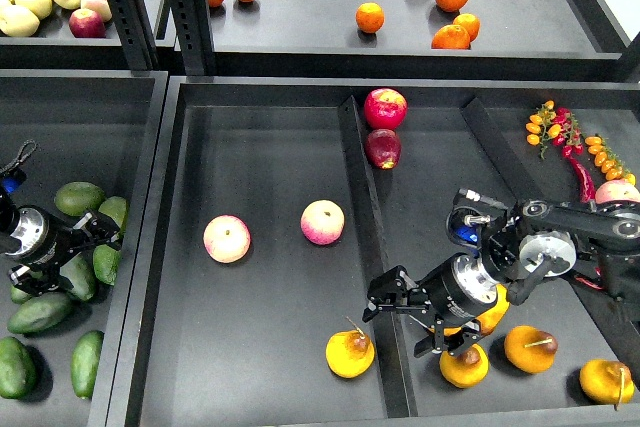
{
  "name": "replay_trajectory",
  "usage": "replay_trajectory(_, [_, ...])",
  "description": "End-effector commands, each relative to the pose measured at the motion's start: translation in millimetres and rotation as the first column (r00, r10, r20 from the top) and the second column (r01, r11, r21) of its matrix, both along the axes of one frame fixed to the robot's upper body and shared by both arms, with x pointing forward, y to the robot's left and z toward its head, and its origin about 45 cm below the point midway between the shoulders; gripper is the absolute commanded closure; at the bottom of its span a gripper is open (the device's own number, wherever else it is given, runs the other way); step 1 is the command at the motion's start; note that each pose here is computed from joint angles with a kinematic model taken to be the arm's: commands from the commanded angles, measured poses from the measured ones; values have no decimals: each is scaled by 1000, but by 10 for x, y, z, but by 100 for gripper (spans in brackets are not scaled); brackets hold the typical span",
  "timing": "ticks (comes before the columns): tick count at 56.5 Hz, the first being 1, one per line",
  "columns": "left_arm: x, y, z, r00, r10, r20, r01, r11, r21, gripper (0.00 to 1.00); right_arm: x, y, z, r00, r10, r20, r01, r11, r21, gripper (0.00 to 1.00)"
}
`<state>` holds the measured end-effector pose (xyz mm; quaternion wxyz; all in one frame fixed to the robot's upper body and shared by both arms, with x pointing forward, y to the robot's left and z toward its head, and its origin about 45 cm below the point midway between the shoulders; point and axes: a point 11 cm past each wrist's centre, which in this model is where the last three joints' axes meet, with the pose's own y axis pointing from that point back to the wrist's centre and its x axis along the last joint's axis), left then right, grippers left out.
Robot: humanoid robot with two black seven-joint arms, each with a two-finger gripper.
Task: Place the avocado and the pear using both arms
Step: 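Lower the open right gripper around the yellow pear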
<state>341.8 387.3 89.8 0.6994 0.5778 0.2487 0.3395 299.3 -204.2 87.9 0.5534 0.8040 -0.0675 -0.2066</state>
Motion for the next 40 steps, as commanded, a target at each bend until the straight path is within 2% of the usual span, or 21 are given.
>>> replay_trajectory(1, [-5, -40, -2, 1000, -10, -2, 10, 1000, -8, 2, -15, 38, -98, 1000, 2, -2, -2, 1000, -9, 0])
replay_trajectory(40, [-10, -73, -18, 1000, -29, -4, 29, 1000, -2, 2, 157, 106, -237, 995, -93, 21, 93, 996, 2, 0])
